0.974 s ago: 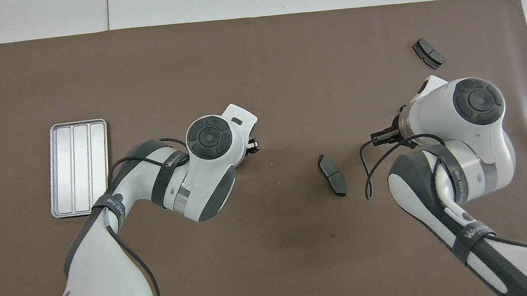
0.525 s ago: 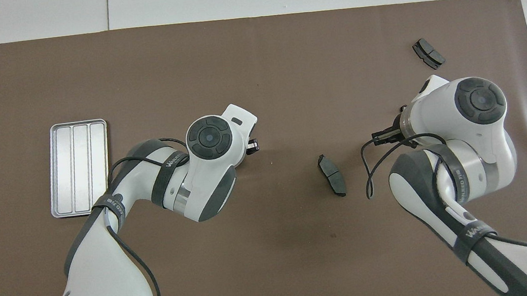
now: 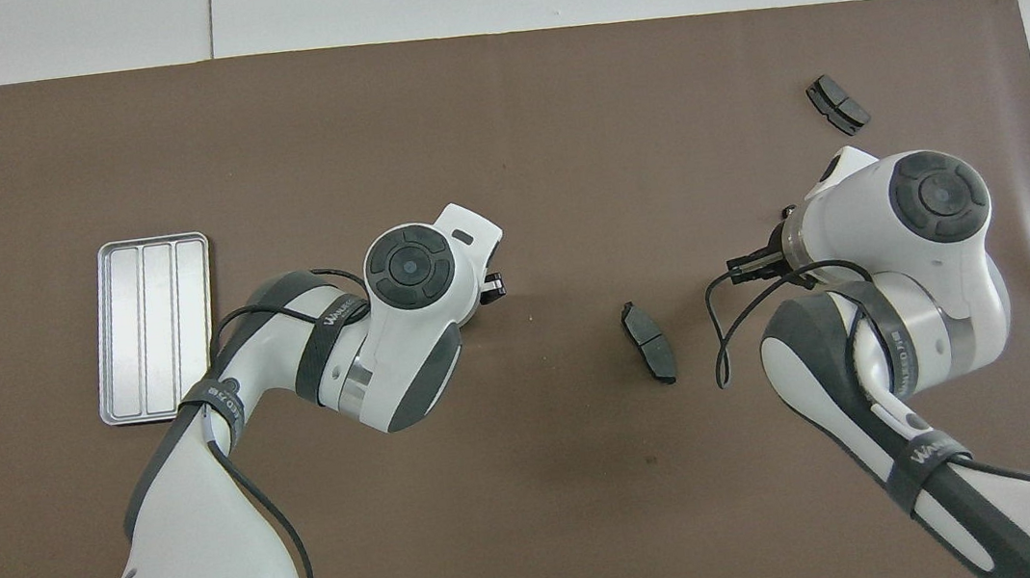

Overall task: Pick bearing gear from pile to tray
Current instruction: 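Grasp the centre gear with the left gripper while the right gripper grasps another, then place the gear on the tray with the left gripper while the right gripper carries another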

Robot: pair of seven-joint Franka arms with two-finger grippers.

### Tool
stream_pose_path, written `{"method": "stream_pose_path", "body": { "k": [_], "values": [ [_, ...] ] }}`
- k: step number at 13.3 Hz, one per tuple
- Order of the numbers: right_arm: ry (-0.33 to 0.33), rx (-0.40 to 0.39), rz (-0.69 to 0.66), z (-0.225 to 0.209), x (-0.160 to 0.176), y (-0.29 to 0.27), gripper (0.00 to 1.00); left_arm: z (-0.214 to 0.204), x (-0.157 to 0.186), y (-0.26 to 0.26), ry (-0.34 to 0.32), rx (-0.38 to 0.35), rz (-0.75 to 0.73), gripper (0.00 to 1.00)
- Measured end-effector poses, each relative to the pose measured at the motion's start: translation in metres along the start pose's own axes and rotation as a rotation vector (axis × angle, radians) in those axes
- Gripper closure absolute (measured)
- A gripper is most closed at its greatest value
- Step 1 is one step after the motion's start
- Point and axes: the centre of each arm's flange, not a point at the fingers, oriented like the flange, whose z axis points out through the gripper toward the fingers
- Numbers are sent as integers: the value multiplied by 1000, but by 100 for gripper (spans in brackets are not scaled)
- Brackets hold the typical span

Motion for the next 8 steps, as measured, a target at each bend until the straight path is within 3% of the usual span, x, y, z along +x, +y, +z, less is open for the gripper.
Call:
{"method": "stream_pose_path", "body": {
  "k": [5, 8],
  "values": [
    [14, 45, 40, -8, 5, -12, 65, -18, 14, -5, -24, 31, -19, 66],
    [38, 59, 93, -20, 12, -56, 65, -34, 46, -33, -15, 34, -53, 66]
  ]
}}
